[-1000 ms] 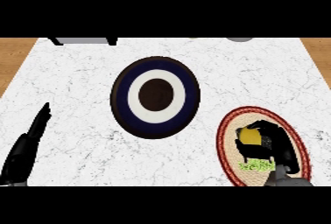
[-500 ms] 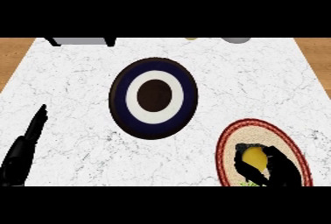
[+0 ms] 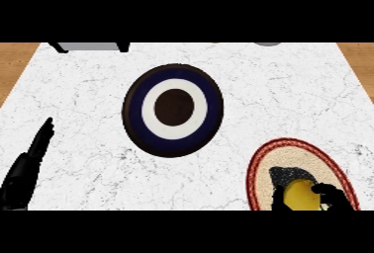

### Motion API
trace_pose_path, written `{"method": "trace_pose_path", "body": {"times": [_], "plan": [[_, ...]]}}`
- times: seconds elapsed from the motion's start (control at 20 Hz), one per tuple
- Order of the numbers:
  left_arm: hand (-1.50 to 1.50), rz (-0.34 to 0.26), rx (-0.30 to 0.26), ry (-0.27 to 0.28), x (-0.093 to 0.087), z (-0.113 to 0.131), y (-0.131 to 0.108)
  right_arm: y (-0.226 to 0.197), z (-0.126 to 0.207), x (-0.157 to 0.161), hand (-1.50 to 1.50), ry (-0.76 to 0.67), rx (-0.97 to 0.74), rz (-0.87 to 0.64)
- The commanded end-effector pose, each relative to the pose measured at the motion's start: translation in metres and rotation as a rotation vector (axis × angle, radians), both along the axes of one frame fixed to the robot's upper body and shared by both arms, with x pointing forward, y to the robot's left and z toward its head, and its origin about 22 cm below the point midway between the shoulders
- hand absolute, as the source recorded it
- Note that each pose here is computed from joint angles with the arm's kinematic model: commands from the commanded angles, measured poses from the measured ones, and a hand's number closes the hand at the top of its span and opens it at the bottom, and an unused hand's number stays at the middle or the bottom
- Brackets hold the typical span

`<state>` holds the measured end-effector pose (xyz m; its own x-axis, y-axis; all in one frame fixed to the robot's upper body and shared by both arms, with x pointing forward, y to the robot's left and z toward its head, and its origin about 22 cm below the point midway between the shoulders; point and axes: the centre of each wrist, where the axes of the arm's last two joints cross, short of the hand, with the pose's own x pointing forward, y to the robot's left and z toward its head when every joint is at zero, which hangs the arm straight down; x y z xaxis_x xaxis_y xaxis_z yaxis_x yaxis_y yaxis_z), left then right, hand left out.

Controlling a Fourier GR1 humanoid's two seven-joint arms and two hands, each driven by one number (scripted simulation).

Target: Pick the lemon from the placemat and place it in the plate

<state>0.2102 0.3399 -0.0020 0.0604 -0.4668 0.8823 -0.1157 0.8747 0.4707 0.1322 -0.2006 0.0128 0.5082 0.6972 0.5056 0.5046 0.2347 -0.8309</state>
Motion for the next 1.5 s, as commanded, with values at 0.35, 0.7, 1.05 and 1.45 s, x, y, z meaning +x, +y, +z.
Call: {"method": "trace_pose_path", "body": {"times": [0.35, 0.7, 1.05, 1.45], "plan": [[0.0, -0.018, 0.005, -0.01, 0.009, 0.006, -0.004, 0.082, 0.102, -0.016, 1.5, -0.279, -0.039, 0.252], [0.0, -0.035, 0.001, -0.002, 0.01, 0.012, -0.013, 0.125, 0.131, 0.033, 1.5, -0.303, -0.001, 0.333], [0.0, -0.046, -0.019, -0.012, 0.009, -0.006, -0.01, 0.147, 0.132, 0.093, 1.5, -0.232, 0.109, 0.341], [0.0, -0.052, 0.016, -0.021, 0.012, 0.002, -0.016, 0.171, 0.13, 0.162, 1.5, -0.072, 0.159, 0.385]]}}
